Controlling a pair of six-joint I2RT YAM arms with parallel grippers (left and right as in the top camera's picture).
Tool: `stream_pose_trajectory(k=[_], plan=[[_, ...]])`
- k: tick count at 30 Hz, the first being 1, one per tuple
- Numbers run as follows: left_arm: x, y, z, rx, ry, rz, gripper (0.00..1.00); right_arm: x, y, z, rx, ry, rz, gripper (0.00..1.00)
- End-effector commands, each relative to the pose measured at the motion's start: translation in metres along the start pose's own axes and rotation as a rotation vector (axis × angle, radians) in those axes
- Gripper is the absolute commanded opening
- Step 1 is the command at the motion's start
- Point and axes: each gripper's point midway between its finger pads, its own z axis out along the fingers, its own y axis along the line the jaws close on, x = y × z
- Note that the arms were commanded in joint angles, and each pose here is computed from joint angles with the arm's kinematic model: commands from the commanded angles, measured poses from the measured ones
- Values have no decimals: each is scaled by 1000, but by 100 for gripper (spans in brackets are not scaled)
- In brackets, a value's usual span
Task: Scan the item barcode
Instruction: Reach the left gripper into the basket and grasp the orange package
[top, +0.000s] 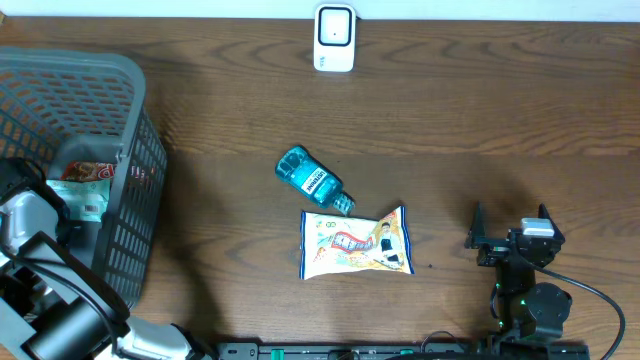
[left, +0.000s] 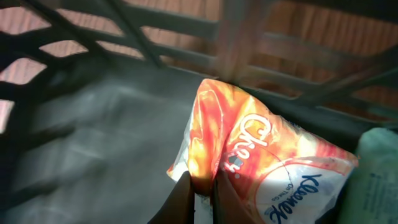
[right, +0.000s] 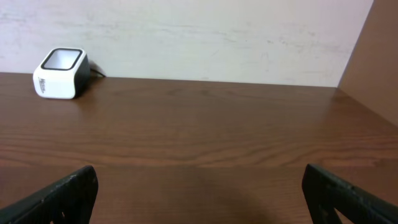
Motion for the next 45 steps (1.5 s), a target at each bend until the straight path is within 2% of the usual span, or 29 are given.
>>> stream_pose_trajectory(k=[1,9,13,14,15,16,17,21,23,29,45], plan=[[6,10,-10,7,34,14,7,1,1,0,-6,3,2,99],[-28,-2,-108,348,-51,-100,7,1,1,0,-6,3,2,99],[-43,6,-155,487,-122,-149,7,1,1,0,-6,3,2,99],[-45,9,-161,500,-135,-156,15,1,1,0,-6,3,2,99],[-49,13,-166,501,-158,-166,41,1,1,0,-6,4,2,99],[-50,17,-166,487,-172,-171,58,1,1,0,-6,3,2,99],[-50,20,-163,465,-175,-170,65,1,1,0,-6,3,2,99],[-29,24,-123,338,-97,-148,67,1,1,0,-6,3,2,99],[-10,25,-88,253,-20,-220,66,1,1,0,-6,3,2,99],[17,25,-41,110,82,-359,67,1,1,0,-6,3,2,99],[13,5,-13,145,37,-400,66,1,1,0,-6,3,2,99]])
